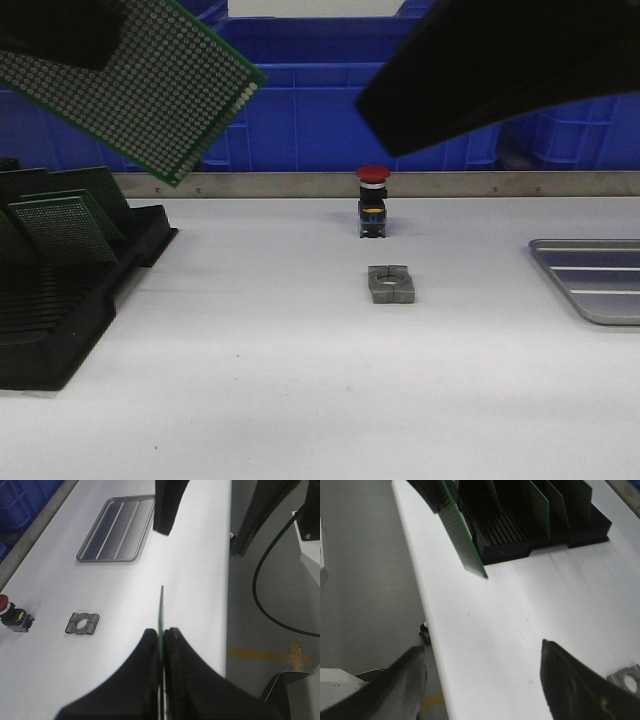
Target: Place circuit board on tray
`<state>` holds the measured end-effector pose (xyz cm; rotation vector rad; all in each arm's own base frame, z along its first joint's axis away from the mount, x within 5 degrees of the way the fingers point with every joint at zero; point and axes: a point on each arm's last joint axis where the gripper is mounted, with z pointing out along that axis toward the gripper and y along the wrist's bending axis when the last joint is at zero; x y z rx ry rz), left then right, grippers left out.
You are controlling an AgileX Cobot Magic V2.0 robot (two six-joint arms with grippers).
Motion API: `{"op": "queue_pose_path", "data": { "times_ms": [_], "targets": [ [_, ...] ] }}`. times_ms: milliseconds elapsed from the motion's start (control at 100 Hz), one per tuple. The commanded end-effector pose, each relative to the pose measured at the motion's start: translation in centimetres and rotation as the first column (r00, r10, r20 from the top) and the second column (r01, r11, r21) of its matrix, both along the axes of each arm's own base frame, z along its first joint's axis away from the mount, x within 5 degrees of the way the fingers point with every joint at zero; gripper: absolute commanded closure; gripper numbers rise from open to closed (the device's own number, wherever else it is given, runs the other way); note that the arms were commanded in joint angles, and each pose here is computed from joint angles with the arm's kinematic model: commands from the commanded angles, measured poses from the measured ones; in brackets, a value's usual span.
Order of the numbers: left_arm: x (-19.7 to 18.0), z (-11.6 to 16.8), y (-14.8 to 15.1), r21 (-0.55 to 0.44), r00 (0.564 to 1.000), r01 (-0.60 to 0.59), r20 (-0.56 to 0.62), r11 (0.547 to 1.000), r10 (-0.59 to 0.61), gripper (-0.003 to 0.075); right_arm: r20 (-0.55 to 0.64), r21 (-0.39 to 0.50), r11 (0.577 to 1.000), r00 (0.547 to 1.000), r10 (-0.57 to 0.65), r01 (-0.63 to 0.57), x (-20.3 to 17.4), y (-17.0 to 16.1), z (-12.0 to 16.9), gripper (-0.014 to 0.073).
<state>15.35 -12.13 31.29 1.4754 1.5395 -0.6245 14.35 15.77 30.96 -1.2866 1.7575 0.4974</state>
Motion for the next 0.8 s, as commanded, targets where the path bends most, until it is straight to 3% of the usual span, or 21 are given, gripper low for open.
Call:
{"op": "queue_pose_path", "data": {
  "times_ms": [0, 350, 430, 500, 690, 760, 790],
  "targets": [
    [-0.2, 1.7, -0.3, -0.084, 1.000, -0.012, 0.013, 0.996, 0.013, 0.0741, 0.072, 0.046, 0.999, 0.997, 0.009, -0.012, 1.1, 1.8, 1.6, 0.0088],
    [-0.2, 1.7, -0.3, -0.084, 1.000, -0.012, 0.013, 0.996, 0.013, 0.0741, 0.067, 0.036, 0.995, 0.994, 0.086, -0.089, 2.9, 7.0, 1.9, 0.0092],
    [-0.2, 1.7, -0.3, -0.084, 1.000, -0.012, 0.013, 0.996, 0.013, 0.0741, 0.067, 0.036, 0.995, 0.994, 0.087, -0.090, 3.0, 7.2, 2.0, 0.0133],
    [-0.2, 1.7, -0.3, -0.084, 1.000, -0.012, 0.013, 0.996, 0.013, 0.0741, 0.067, 0.036, 0.995, 0.994, 0.087, -0.089, 3.1, 7.2, 2.0, 0.0224],
    [-0.2, 1.7, -0.3, -0.084, 1.000, -0.012, 0.013, 0.996, 0.013, 0.0741, 0.067, 0.036, 0.995, 0.994, 0.087, -0.089, 3.1, 7.2, 2.0, 0.0583],
    [-0.2, 1.7, -0.3, -0.084, 1.000, -0.012, 0.013, 0.996, 0.013, 0.0740, 0.068, 0.036, 0.995, 0.994, 0.086, -0.089, 3.1, 7.2, 2.0, 0.0671],
    [-0.2, 1.7, -0.3, -0.084, 1.000, -0.012, 0.013, 0.996, 0.013, 0.0740, 0.067, 0.036, 0.995, 0.994, 0.087, -0.089, 3.1, 7.2, 2.0, 0.0662]
  ]
}}
